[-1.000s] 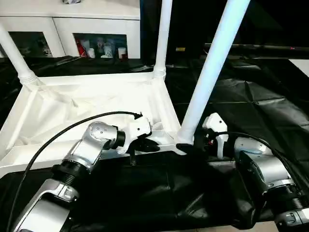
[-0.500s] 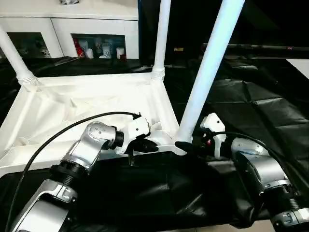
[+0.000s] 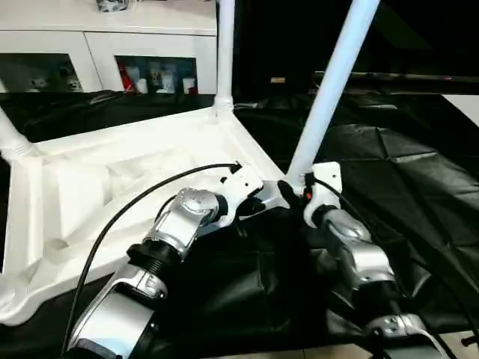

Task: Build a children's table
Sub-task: Rotate leg to tighten

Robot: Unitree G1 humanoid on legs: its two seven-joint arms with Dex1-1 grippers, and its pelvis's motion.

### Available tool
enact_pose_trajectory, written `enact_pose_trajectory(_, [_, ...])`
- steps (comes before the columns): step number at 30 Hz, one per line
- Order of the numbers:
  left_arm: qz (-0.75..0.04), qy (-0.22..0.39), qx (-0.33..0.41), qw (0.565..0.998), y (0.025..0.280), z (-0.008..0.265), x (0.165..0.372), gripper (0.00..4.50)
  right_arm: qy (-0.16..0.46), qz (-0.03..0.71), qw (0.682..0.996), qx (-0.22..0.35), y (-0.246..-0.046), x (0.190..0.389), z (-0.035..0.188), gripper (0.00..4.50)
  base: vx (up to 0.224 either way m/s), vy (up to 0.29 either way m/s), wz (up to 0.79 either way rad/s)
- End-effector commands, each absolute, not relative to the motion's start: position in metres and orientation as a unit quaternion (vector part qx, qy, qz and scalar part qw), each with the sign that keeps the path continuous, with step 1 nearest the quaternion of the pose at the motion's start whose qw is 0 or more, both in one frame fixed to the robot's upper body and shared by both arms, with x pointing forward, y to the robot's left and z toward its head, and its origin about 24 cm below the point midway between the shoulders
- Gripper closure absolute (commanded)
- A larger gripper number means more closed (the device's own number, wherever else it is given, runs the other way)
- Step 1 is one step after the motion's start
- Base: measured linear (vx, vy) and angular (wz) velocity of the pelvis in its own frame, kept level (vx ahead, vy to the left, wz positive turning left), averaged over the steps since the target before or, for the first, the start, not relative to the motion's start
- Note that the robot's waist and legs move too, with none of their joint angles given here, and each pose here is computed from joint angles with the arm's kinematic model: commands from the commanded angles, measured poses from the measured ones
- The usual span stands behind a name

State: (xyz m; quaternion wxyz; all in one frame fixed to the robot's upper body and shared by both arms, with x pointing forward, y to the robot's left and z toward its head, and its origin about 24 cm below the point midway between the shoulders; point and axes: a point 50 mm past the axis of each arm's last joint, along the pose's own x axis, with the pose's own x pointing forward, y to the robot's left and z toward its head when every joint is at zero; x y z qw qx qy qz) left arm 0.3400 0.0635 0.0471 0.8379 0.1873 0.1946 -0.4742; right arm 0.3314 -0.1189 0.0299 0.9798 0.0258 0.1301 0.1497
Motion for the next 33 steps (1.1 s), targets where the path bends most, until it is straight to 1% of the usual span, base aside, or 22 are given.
enact_pose_trajectory(1, [-0.498, 0.183, 0.185, 0.827, 0.051, 0.049, 0.336, 4.5, 0.161, 0.177, 0.97, 0.033, -0.112, 0.325, 0.017, 1.0, 0.0, 0.0, 0.0])
enact_pose_trajectory(2, [-0.499, 0.183, 0.186, 0.826, 0.054, 0.049, 0.337, 4.5, 0.155, 0.184, 0.97, 0.029, -0.115, 0.326, 0.02, 0.71, 0.0, 0.0, 0.0])
enact_pose_trajectory(3, [-0.499, 0.183, 0.187, 0.826, 0.056, 0.049, 0.337, 4.5, 0.152, 0.187, 0.97, 0.027, -0.116, 0.326, 0.021, 0.71, 0.0, 0.0, 0.0])
enact_pose_trajectory(4, [-0.504, 0.178, 0.188, 0.824, 0.06, 0.049, 0.337, 4.5, 0.147, 0.198, 0.969, 0.009, -0.121, 0.327, 0.024, 0.63, 0.0, 0.0, 0.0])
enact_pose_trajectory(5, [-0.505, 0.178, 0.188, 0.823, 0.061, 0.049, 0.337, 4.5, 0.146, 0.2, 0.969, 0.003, -0.122, 0.327, 0.025, 0.59, 0.0, 0.0, 0.0])
enact_pose_trajectory(6, [-0.508, 0.177, 0.188, 0.822, 0.064, 0.049, 0.337, 4.5, 0.143, 0.205, 0.968, -0.013, -0.126, 0.328, 0.027, 0.59, 0.0, 0.0, 0.0])
enact_pose_trajectory(7, [-0.518, 0.172, 0.19, 0.816, 0.07, 0.05, 0.336, 4.5, 0.141, 0.226, 0.963, -0.038, -0.133, 0.326, 0.03, 0.59, 0.0, 0.0, 0.0])
enact_pose_trajectory(8, [-0.525, 0.172, 0.191, 0.811, 0.076, 0.049, 0.335, 4.5, 0.141, 0.247, 0.957, -0.051, -0.138, 0.324, 0.032, 0.59, 0.0, 0.0, 0.0])
enact_pose_trajectory(11, [-0.549, 0.166, 0.193, 0.796, 0.09, 0.05, 0.331, 4.5, 0.144, 0.326, 0.932, -0.072, -0.151, 0.314, 0.038, 0.59, 0.0, 0.0, 0.0])
enact_pose_trajectory(12, [-0.549, 0.166, 0.193, 0.796, 0.09, 0.05, 0.331, 4.5, 0.144, 0.326, 0.932, -0.072, -0.151, 0.314, 0.038, 0.59, 0.0, 0.0, 0.0])
enact_pose_trajectory(13, [-0.574, 0.165, 0.191, 0.779, 0.099, 0.052, 0.327, 4.5, 0.149, 0.364, 0.916, -0.076, -0.157, 0.307, 0.039, 0.59, 0.0, 0.0, 0.0])
enact_pose_trajectory(14, [-0.589, 0.166, 0.188, 0.768, 0.102, 0.052, 0.323, 4.5, 0.147, 0.374, 0.912, -0.079, -0.16, 0.306, 0.04, 0.59, 0.0, 0.0, 0.0])
enact_pose_trajectory(15, [-0.589, 0.166, 0.188, 0.768, 0.102, 0.052, 0.323, 4.5, 0.147, 0.374, 0.912, -0.079, -0.16, 0.306, 0.04, 0.59, 0.0, 0.0, 0.0])
enact_pose_trajectory(16, [-0.605, 0.166, 0.186, 0.756, 0.106, 0.053, 0.319, 4.5, 0.145, 0.385, 0.908, -0.083, -0.163, 0.304, 0.042, 0.59, 0.0, 0.0, 0.0])
enact_pose_trajectory(17, [-0.605, 0.166, 0.186, 0.756, 0.106, 0.053, 0.319, 4.5, 0.145, 0.385, 0.908, -0.083, -0.163, 0.304, 0.042, 0.59, 0.0, 0.0, 0.0])
enact_pose_trajectory(18, [-0.61, 0.169, 0.194, 0.749, 0.112, 0.052, 0.317, 4.5, 0.144, 0.386, 0.908, -0.08, -0.165, 0.305, 0.043, 0.59, 0.0, 0.0, 0.0])
enact_pose_trajectory(22, [-0.606, 0.176, 0.2, 0.749, 0.12, 0.051, 0.317, 4.5, 0.146, 0.393, 0.904, -0.08, -0.164, 0.306, 0.043, 0.59, 0.0, 0.0, 0.0])
enact_pose_trajectory(27, [-0.608, 0.176, 0.2, 0.748, 0.123, 0.05, 0.315, 4.5, 0.141, 0.421, 0.894, -0.059, -0.158, 0.303, 0.044, 0.59, 0.0, 0.0, 0.0])
enact_pose_trajectory(33, [-0.612, 0.176, 0.2, 0.745, 0.122, 0.05, 0.313, 4.5, 0.136, 0.448, 0.882, -0.055, -0.155, 0.299, 0.044, 0.59, 0.0, 0.0, 0.0])
